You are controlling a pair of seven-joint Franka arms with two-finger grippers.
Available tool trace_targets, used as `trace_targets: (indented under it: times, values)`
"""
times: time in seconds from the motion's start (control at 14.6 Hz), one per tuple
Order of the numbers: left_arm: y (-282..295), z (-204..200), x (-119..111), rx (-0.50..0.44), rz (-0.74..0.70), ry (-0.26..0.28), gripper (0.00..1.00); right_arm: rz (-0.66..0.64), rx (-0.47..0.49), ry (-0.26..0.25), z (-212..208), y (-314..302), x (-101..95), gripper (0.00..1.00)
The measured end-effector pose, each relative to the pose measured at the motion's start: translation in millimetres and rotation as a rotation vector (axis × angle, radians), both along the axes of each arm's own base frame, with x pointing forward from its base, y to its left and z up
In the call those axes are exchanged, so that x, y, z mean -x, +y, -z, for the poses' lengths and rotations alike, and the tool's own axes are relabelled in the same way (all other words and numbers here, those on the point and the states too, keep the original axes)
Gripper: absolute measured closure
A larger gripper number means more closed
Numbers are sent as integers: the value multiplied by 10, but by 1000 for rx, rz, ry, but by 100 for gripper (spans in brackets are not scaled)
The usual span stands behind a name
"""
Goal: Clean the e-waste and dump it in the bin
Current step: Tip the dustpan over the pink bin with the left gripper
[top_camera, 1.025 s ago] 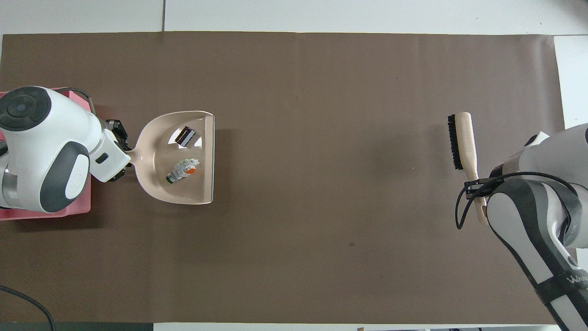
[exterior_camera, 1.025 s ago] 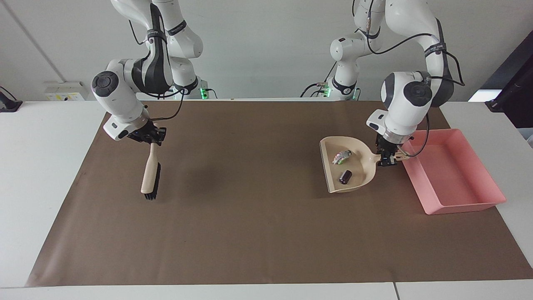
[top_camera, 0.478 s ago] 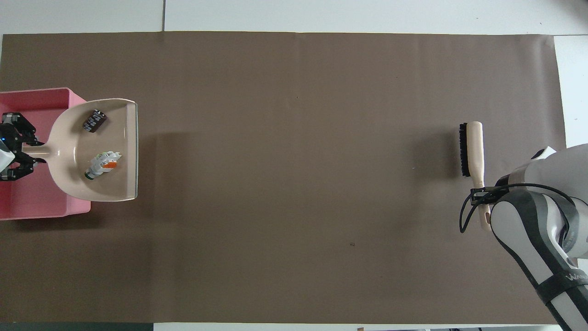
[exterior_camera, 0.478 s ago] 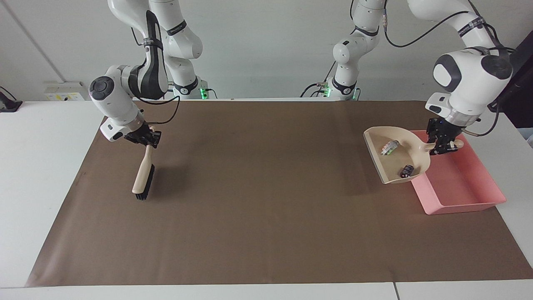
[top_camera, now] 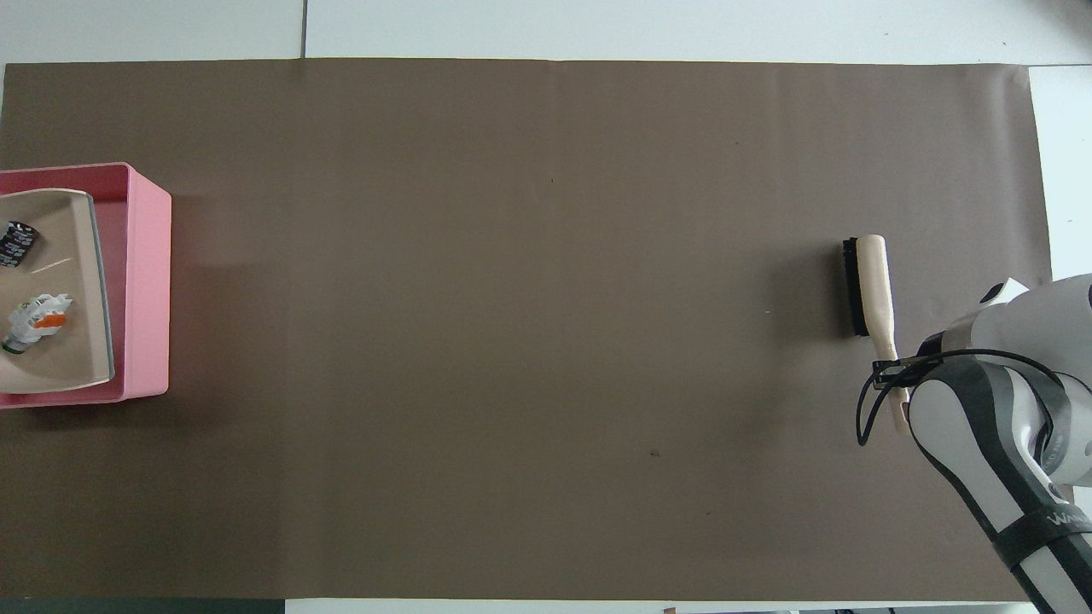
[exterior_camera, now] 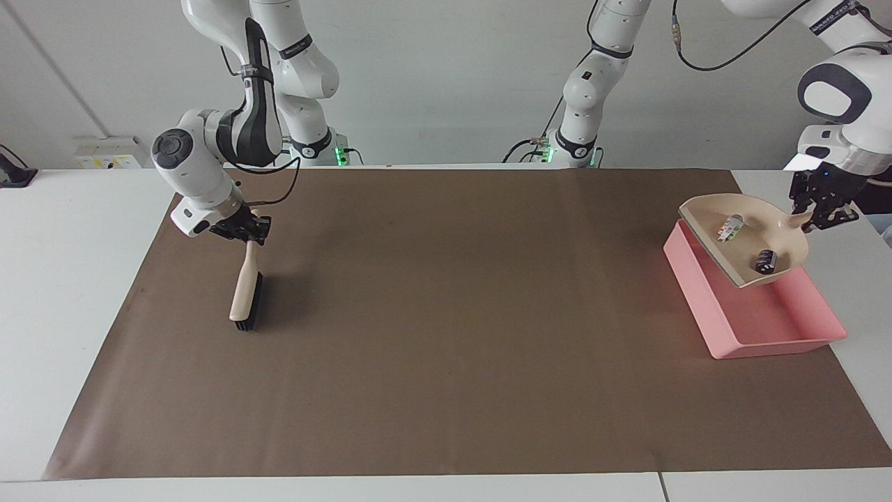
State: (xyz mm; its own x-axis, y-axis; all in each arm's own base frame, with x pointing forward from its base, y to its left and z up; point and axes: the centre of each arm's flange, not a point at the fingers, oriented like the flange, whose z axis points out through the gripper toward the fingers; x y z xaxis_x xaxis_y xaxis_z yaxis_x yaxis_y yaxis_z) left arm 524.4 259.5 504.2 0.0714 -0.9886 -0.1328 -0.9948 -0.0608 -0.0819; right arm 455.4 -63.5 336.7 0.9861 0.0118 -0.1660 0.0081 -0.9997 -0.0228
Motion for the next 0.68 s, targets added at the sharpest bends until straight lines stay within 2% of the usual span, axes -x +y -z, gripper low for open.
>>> trace_targets:
  times: [0.34,0.55,0.62,0.68]
  values:
    - [285,20,13,-227,56,44,67,-1,0,4,15,4,14,74]
    - [284,33,-31,-369,28,73,67,-2,-1,8,32,8,29,72]
    - [232,29,-69,-421,30,79,67,-2,-1,9,38,9,34,66]
    - [172,27,-111,-470,37,84,67,-2,-1,11,43,10,38,54]
